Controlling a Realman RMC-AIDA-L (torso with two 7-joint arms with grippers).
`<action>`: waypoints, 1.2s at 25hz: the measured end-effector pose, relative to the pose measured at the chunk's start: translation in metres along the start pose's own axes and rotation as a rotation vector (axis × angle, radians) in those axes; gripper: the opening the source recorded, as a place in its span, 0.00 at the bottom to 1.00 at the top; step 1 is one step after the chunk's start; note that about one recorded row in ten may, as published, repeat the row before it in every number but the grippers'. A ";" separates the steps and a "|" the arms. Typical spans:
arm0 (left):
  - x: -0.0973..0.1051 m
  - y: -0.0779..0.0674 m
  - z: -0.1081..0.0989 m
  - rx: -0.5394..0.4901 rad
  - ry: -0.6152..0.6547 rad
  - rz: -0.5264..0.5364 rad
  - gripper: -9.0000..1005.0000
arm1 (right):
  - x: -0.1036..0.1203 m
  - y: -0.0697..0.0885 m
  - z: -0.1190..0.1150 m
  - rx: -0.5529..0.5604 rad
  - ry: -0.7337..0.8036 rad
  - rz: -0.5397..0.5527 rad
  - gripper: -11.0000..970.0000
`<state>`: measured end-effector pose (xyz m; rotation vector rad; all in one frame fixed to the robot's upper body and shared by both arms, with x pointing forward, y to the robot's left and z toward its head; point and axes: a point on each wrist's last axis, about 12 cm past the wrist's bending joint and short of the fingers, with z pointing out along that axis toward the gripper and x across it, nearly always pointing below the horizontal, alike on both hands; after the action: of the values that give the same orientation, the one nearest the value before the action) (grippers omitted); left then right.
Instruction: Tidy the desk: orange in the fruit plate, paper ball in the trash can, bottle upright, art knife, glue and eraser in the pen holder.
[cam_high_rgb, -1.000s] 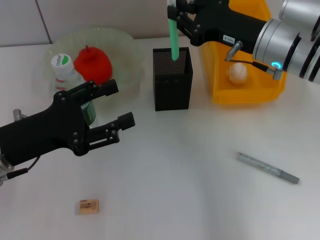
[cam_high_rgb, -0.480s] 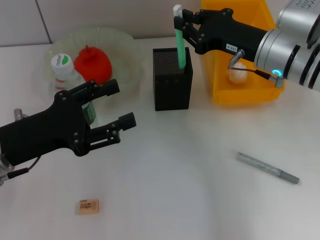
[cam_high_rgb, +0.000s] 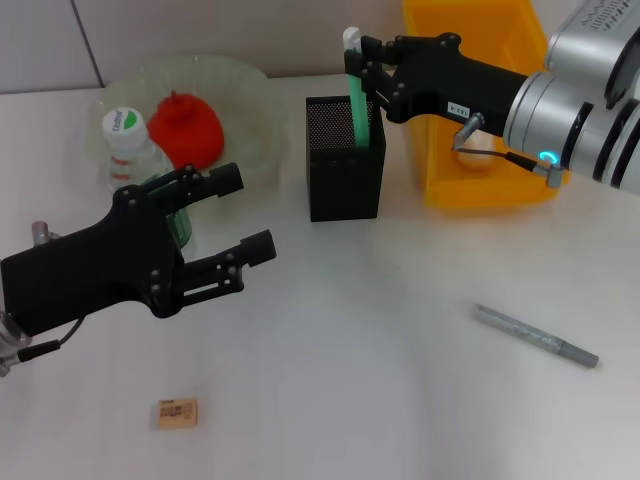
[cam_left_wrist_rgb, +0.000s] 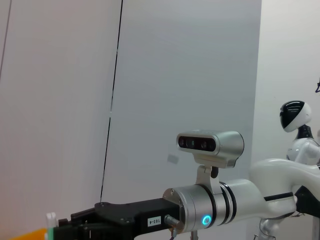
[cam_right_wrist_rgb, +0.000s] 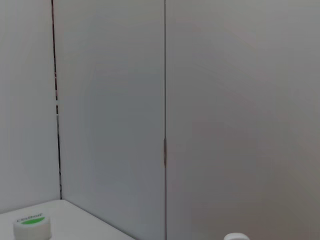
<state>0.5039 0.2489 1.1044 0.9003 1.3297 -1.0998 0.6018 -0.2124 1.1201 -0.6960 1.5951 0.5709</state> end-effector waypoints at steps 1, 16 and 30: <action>0.001 0.000 -0.001 -0.002 0.000 -0.002 0.78 | 0.001 0.000 0.000 -0.001 0.003 0.003 0.18; 0.002 -0.002 -0.001 0.003 -0.003 -0.015 0.78 | 0.004 0.000 0.000 -0.001 0.012 0.010 0.20; 0.002 -0.003 -0.001 0.004 -0.005 -0.018 0.78 | 0.004 0.000 0.001 0.000 0.012 0.009 0.23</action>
<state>0.5009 0.2492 1.1028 0.8898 1.3340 -1.1183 0.6022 -0.2128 1.1164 -0.6936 1.6104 0.5738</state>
